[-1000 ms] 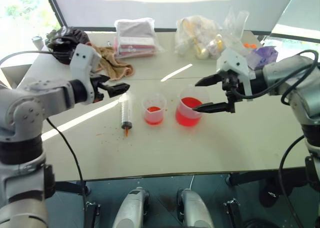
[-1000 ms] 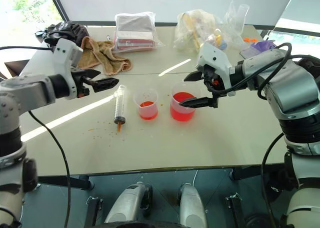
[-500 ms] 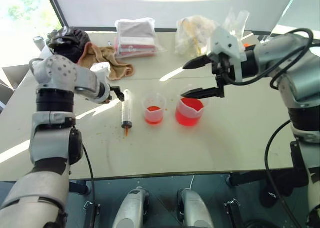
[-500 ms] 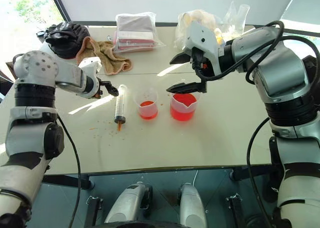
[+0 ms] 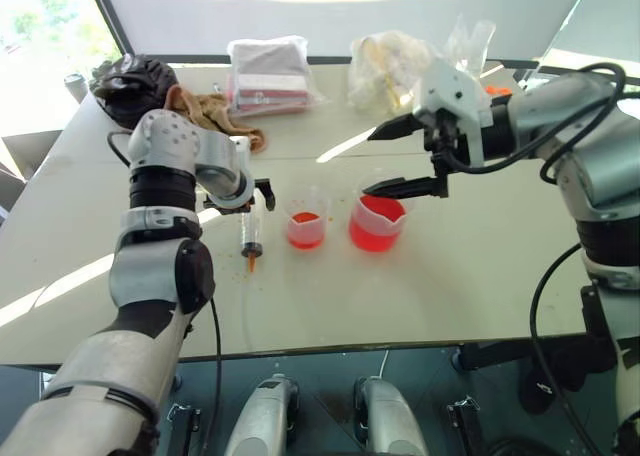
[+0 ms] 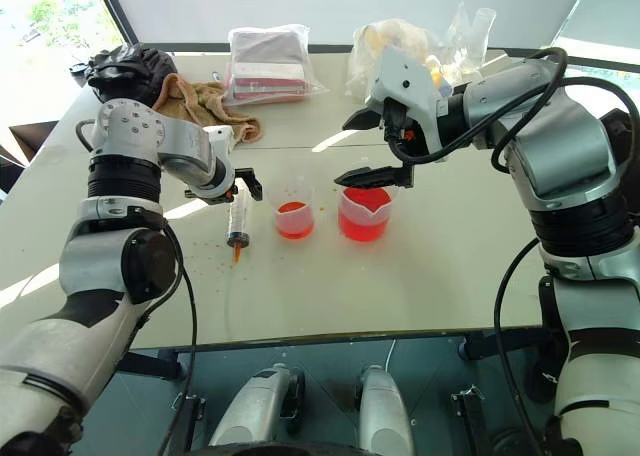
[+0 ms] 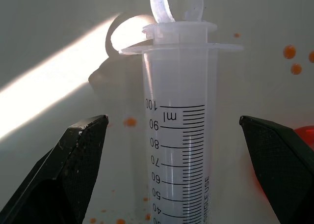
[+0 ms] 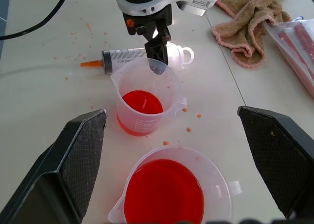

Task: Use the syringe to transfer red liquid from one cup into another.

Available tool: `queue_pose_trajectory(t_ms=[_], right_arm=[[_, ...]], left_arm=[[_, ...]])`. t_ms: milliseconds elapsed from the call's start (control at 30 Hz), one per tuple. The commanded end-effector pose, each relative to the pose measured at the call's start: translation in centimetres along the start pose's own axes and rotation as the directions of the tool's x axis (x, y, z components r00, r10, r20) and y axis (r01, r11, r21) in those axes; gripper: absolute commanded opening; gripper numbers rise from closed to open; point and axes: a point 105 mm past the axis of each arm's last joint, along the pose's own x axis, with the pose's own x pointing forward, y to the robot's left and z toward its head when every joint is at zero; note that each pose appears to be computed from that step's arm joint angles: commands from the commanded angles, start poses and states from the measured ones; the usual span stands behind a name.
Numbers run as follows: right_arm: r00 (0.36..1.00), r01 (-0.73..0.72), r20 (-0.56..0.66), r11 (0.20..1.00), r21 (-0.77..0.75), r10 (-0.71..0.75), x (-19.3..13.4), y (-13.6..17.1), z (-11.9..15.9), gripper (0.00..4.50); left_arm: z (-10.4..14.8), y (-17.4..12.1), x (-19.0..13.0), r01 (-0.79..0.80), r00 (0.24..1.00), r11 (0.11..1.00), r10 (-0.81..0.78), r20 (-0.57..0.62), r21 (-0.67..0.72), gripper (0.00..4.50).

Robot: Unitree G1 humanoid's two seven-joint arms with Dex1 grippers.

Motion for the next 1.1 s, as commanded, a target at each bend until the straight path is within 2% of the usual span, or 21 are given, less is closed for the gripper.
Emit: queue_pose_trajectory(t_ms=[33, 167, 267, 467, 500, 600, 700, 800, 833, 933, 1000, 1100], right_arm=[[0.998, 0.044, 0.036, 0.999, -0.030, -0.043, -1.1, -0.2, 1.0, 4.50], [0.998, 0.048, 0.038, 0.998, -0.026, -0.047, -1.1, -0.2, 0.9, 4.50], [0.998, 0.052, 0.042, 0.998, -0.024, -0.051, -1.0, -0.2, 1.0, 4.50], [0.997, 0.060, 0.043, 0.998, -0.025, -0.059, -1.1, -0.3, 0.9, 4.50], [0.997, 0.063, 0.043, 0.998, -0.026, -0.062, -1.1, -0.3, 0.9, 4.50], [0.997, 0.066, 0.043, 0.997, -0.026, -0.065, -1.1, -0.3, 0.9, 4.50], [0.997, 0.073, 0.043, 0.997, -0.026, -0.072, -1.2, -0.3, 0.9, 4.50], [0.994, 0.099, 0.042, 0.995, -0.018, -0.098, -1.5, -0.6, 0.7, 4.50], [0.993, 0.108, 0.042, 0.994, -0.013, -0.108, -1.6, -0.7, 0.7, 4.50], [0.990, 0.134, 0.044, 0.991, 0.007, -0.134, -2.0, -0.8, 0.4, 4.50], [0.986, 0.159, 0.045, 0.987, 0.031, -0.160, -2.4, -0.9, 0.1, 4.50], [0.982, 0.187, 0.033, 0.981, 0.052, -0.188, -2.9, -0.8, -0.6, 4.50]], left_arm=[[0.7, -0.1, -0.6, -0.020, 0.999, 1.000, 0.020, 0.043, -0.016, 4.47], [0.4, 0.4, 0.0, -0.046, 0.998, 0.997, 0.048, 0.031, -0.060, 4.47], [0.2, 0.4, 0.6, -0.064, 0.997, 0.995, 0.066, 0.026, -0.070, 3.74], [-0.5, 1.0, 1.8, -0.099, 0.995, 0.990, 0.100, 0.003, -0.102, 1.70], [-0.5, 1.1, 1.9, -0.104, 0.994, 0.989, 0.106, 0.006, -0.107, 1.48], [-0.2, 1.3, 1.6, -0.099, 0.994, 0.987, 0.103, 0.024, -0.127, 1.44], [1.2, 1.5, 0.6, -0.056, 0.988, 0.983, 0.079, 0.130, -0.176, 1.44], [4.7, 3.2, -2.7, -0.030, 0.889, 0.976, 0.126, 0.440, -0.218, 1.43], [5.4, 3.4, -3.9, 0.000, 0.854, 0.977, 0.110, 0.509, -0.211, 1.43], [6.5, 3.1, -6.5, 0.086, 0.789, 0.987, 0.015, 0.614, -0.135, 1.43], [8.5, 1.9, -10.4, 0.196, 0.634, 0.981, -0.118, 0.764, -0.010, 1.43], [9.8, -1.5, -15.3, 0.307, 0.419, 0.925, -0.343, 0.841, 0.225, 1.43]])
